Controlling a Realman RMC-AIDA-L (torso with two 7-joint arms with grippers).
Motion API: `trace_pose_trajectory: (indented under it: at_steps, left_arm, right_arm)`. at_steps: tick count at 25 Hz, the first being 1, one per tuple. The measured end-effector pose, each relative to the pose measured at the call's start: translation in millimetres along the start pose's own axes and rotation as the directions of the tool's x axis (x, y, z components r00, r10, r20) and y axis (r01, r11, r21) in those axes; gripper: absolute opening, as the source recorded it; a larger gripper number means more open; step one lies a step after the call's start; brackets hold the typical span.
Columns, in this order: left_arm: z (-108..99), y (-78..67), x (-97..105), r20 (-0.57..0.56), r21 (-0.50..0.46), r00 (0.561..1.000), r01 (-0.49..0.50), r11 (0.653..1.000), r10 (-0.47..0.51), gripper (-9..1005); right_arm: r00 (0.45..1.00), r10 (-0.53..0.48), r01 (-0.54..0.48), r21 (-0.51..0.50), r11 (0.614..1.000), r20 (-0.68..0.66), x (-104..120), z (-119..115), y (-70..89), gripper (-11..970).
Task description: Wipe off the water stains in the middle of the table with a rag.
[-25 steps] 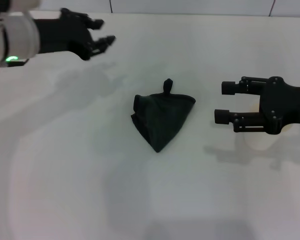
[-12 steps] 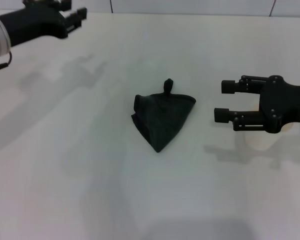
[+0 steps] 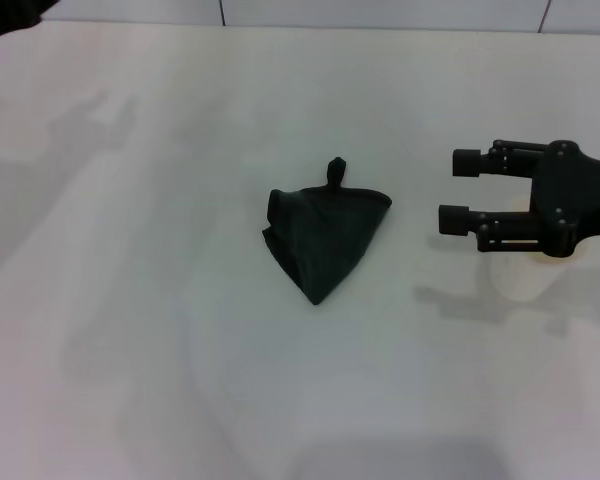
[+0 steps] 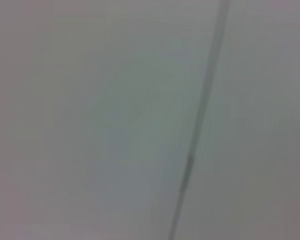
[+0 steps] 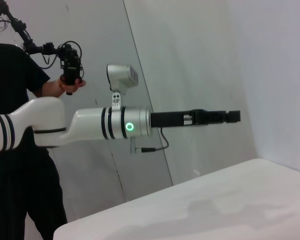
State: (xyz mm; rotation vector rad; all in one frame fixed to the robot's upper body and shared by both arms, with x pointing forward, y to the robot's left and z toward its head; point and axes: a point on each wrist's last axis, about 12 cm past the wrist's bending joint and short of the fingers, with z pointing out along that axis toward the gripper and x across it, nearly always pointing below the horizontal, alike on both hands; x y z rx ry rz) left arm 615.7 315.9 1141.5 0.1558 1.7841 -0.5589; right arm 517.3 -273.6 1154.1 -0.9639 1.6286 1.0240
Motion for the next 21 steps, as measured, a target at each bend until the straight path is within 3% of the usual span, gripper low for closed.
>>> trace_pose_trajectory:
  at_steps: [3, 9, 21]
  left_arm:
    - [-1.7, 4.6, 3.8, -0.010, -0.030, 0.999, 0.052, 0.998, -0.052, 432]
    - [-1.1, 2.4, 12.6, -0.065, -0.032, 0.998, 0.026, 0.999, -0.028, 432]
    - [-11.2, 11.4, 9.6, -0.029, -0.051, 0.995, 0.099, 0.994, -0.100, 432]
  right_arm:
    - [1.000, 0.001, -0.001, -0.001, 1.000, 0.005, -2.0, -3.0, 0.2, 765]
    - [1.000, 0.002, -0.002, -0.005, 1.000, 0.007, -1.9, -4.7, 1.0, 765]
    - [1.000, 0.005, -0.005, -0.006, 1.000, 0.012, -1.4, -8.4, 2.3, 765]
